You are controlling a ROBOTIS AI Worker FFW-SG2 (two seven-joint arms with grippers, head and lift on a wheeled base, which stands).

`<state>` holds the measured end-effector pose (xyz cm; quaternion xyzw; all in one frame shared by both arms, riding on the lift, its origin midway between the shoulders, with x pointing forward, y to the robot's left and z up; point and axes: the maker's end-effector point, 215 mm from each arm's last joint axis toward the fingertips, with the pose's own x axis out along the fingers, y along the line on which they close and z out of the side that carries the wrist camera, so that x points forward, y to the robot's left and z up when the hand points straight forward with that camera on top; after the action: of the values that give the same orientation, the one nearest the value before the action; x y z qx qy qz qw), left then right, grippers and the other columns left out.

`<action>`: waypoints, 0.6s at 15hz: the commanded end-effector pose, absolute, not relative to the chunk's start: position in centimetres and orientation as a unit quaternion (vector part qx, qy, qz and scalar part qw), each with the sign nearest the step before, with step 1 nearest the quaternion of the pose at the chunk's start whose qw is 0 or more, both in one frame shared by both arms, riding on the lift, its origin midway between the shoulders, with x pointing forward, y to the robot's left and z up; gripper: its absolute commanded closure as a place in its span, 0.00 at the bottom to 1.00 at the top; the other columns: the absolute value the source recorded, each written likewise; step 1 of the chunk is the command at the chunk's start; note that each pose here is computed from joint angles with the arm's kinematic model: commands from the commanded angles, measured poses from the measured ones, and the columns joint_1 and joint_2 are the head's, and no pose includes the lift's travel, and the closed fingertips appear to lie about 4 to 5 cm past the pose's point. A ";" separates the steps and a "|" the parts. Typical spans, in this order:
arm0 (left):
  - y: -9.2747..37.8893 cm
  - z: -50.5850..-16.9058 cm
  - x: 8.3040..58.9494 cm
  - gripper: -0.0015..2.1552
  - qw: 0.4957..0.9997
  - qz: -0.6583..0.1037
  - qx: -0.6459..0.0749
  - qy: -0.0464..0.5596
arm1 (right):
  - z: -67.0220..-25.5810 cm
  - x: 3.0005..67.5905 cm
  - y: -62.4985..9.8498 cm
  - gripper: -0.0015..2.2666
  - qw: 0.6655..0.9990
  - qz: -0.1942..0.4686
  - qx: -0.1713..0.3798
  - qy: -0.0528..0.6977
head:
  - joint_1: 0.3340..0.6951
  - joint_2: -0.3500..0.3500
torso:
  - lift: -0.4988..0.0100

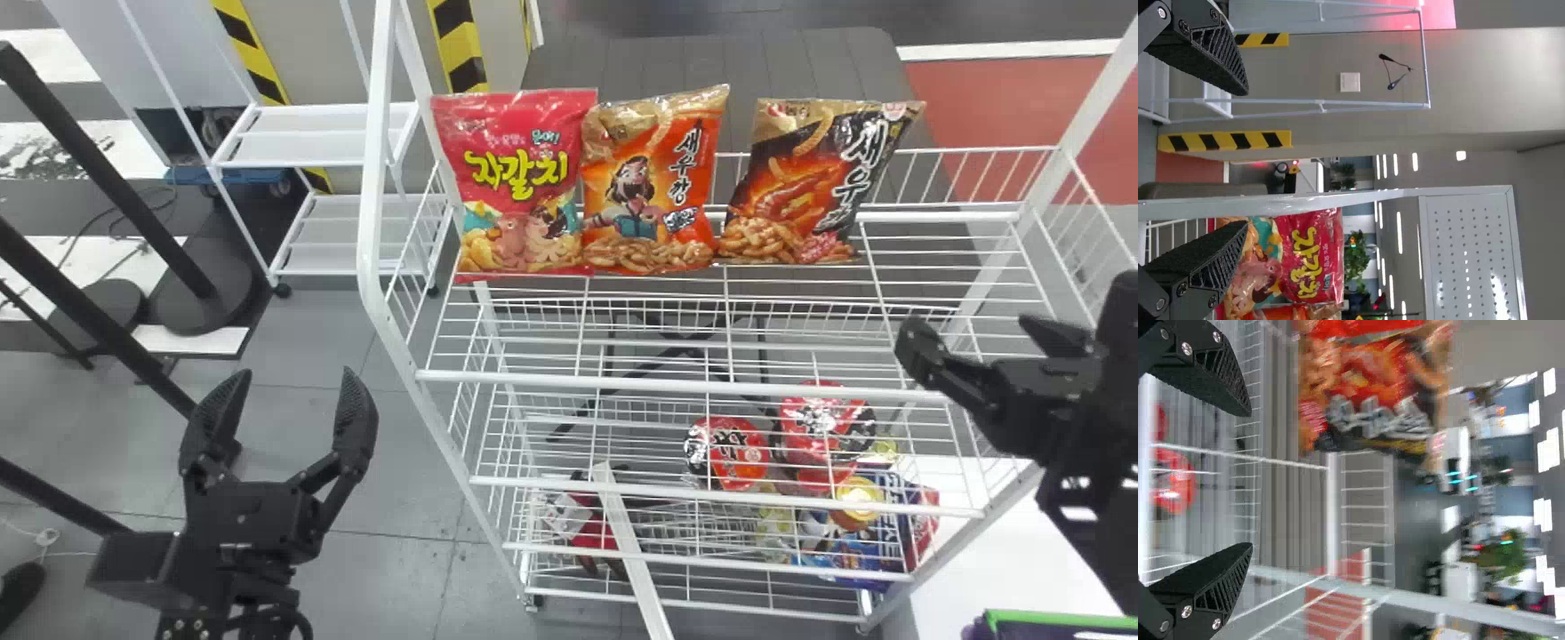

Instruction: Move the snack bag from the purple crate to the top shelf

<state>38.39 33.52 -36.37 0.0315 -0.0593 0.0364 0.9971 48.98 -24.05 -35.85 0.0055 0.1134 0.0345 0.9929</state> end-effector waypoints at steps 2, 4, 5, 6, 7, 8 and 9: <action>33.0 -35.5 38.2 0.06 0.997 0.034 0.026 -0.063 | -31.5 48.9 -22.0 0.06 0.999 0.051 -0.020 0.003 | 1.00 0.68 | 0.99; 32.7 -35.1 38.1 0.06 0.997 0.031 0.026 -0.061 | -33.0 48.7 -20.7 0.06 0.998 0.056 -0.018 0.013 | 1.00 0.69 | 0.99; 32.5 -34.9 38.0 0.06 0.997 0.030 0.026 -0.061 | -33.5 48.4 -20.3 0.06 0.998 0.058 -0.023 0.018 | 1.00 0.70 | 0.99; 32.3 -34.4 37.9 0.06 0.997 0.028 0.026 -0.064 | -33.9 48.0 -19.9 0.06 0.998 0.060 -0.027 0.021 | 1.00 0.71 | 0.99; 32.2 -34.2 37.7 0.06 0.997 0.027 0.026 -0.065 | -34.0 47.6 -19.8 0.06 0.998 0.061 -0.025 0.018 | 1.00 0.72 | 0.99; 32.1 -34.0 37.6 0.06 0.997 0.027 0.025 -0.067 | -34.3 47.2 -19.9 0.06 0.998 0.059 -0.019 0.020 | 1.00 0.73 | 0.99; 31.9 -33.6 37.6 0.06 0.997 0.025 0.024 -0.070 | -34.2 46.7 -19.8 0.05 0.998 0.065 -0.017 0.016 | 1.00 0.73 | 0.99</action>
<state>37.67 32.10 -34.03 0.0252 -0.0666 0.0264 0.9971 47.33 -19.73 -34.10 -0.0212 0.0187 0.0639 0.9976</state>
